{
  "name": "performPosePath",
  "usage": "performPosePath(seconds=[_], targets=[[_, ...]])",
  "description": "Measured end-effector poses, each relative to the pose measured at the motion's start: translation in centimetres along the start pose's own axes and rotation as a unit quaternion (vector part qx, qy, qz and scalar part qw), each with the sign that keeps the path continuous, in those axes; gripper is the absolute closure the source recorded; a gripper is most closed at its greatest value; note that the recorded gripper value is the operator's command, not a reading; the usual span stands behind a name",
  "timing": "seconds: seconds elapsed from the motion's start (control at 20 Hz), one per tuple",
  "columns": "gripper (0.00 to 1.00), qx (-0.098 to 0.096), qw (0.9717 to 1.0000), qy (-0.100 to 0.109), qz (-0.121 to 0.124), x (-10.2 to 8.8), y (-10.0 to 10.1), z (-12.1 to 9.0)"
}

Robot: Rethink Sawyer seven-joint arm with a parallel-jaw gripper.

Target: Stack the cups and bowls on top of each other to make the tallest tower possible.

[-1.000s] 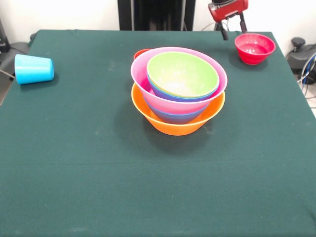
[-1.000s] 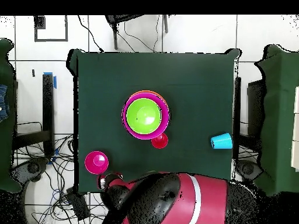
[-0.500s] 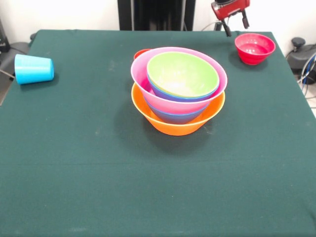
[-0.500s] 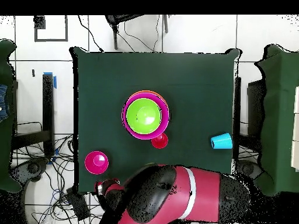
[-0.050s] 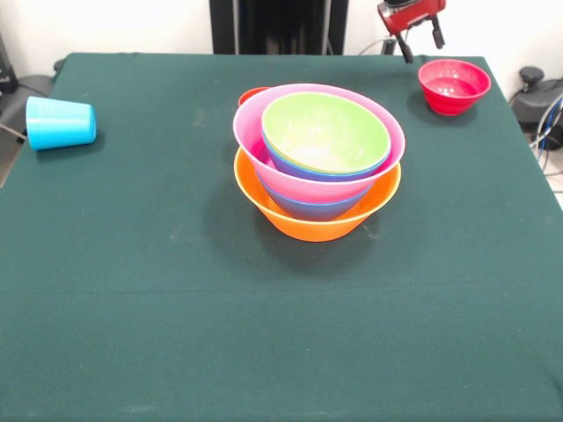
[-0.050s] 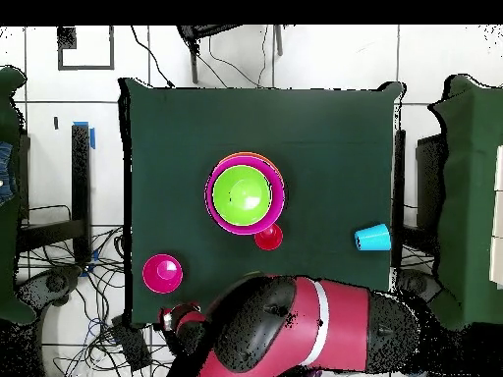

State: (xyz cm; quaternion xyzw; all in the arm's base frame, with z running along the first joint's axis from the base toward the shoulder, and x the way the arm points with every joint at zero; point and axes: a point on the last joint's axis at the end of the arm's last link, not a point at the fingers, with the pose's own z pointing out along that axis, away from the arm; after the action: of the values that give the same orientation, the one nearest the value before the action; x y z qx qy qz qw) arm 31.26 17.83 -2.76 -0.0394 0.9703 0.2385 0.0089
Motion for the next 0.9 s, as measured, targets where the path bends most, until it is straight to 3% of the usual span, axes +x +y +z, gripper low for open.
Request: performPosePath(seconds=[0.9], targets=[[0.0,0.035,0.9973,-0.049,-0.043,-3.8,0.3,-3.0]])
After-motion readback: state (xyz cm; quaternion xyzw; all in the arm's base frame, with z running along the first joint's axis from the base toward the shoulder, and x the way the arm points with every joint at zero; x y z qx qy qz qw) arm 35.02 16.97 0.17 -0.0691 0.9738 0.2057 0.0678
